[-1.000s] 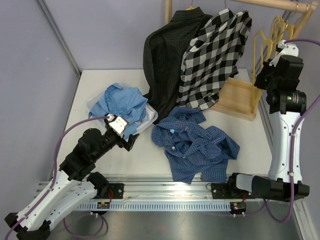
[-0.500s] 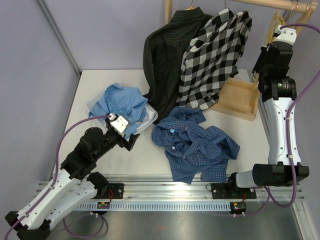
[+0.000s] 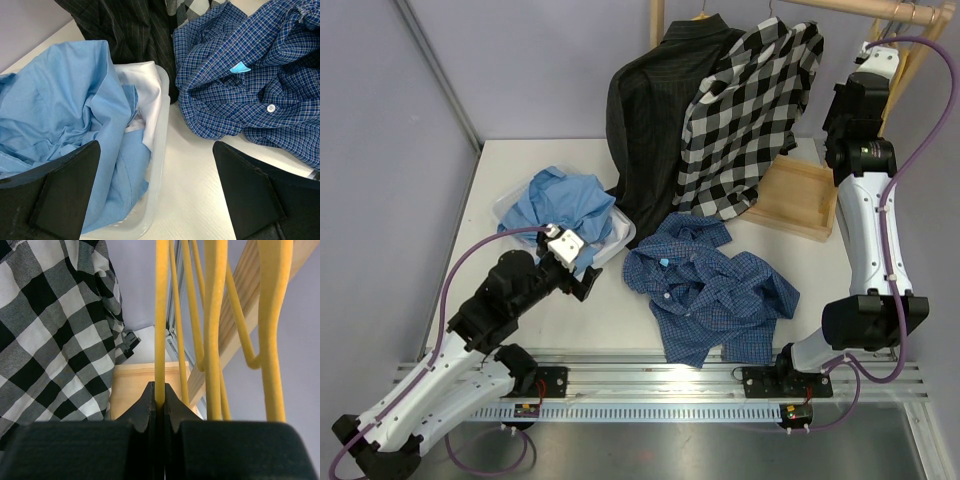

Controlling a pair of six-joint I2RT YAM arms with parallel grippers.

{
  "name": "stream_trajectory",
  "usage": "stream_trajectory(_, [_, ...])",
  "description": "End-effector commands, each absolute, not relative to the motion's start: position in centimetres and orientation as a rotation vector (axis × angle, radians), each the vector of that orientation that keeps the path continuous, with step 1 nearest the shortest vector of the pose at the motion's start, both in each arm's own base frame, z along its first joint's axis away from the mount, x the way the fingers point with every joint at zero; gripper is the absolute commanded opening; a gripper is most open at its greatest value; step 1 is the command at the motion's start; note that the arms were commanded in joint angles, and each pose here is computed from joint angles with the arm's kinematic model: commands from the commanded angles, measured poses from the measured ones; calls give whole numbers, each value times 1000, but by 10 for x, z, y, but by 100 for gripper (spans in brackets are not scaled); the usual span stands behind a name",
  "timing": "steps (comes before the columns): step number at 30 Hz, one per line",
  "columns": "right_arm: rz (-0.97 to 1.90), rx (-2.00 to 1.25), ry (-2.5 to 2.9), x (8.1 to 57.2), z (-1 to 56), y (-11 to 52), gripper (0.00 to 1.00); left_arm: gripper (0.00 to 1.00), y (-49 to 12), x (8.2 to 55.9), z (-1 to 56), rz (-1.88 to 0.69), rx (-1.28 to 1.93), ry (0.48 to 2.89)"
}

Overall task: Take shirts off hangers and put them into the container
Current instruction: Hang the hanger back to the clothesline with the right arm, then place the shirt into the basket

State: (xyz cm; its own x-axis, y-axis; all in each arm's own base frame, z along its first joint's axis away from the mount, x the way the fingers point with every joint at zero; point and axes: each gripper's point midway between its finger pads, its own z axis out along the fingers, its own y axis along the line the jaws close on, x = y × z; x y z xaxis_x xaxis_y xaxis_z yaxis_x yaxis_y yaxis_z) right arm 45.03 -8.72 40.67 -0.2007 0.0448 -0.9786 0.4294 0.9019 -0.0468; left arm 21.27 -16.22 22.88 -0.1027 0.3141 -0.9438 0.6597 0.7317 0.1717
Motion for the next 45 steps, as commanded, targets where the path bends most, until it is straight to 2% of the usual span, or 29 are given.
stream_trajectory(1, [-367, 314, 1686, 456, 427, -85, 0, 99, -167, 217, 239, -365, 765, 1664])
stream_trajectory(10, [-394, 294, 1677, 467, 435, -88, 0, 99, -168, 216, 238, -370, 770, 1662])
stream_trajectory(13, [-391, 289, 1687, 466, 434, -88, 8, 99, -168, 216, 239, -373, 771, 1659])
stream_trajectory(14, [-389, 280, 1688, 463, 435, -87, 15, 99, -168, 214, 240, -377, 773, 1651])
stream_trajectory(17, [-393, 275, 1690, 461, 435, -87, 18, 99, -168, 213, 243, -385, 771, 1640])
stream_trajectory(19, [-397, 272, 1696, 459, 432, -87, 27, 99, -169, 212, 243, -389, 775, 1637])
stream_trajectory(20, [-395, 270, 1689, 455, 435, -86, 40, 99, -169, 211, 244, -394, 774, 1635])
stream_trajectory(23, [-376, 253, 1684, 444, 439, -82, 60, 99, -168, 210, 247, -396, 769, 1624])
stream_trajectory(24, [-371, 247, 1682, 441, 439, -81, 74, 99, -168, 209, 246, -397, 773, 1624])
stream_trajectory(29, [-336, 210, 1631, 407, 460, -73, 99, 99, -170, 207, 250, -417, 776, 1610])
stream_trajectory(36, [-268, 114, 1638, 355, 459, -54, 99, 99, -178, 201, 252, -474, 805, 1594])
stream_trajectory(45, [-184, -96, 1800, 296, 393, -26, 99, 99, -198, 194, 246, -583, 880, 1606])
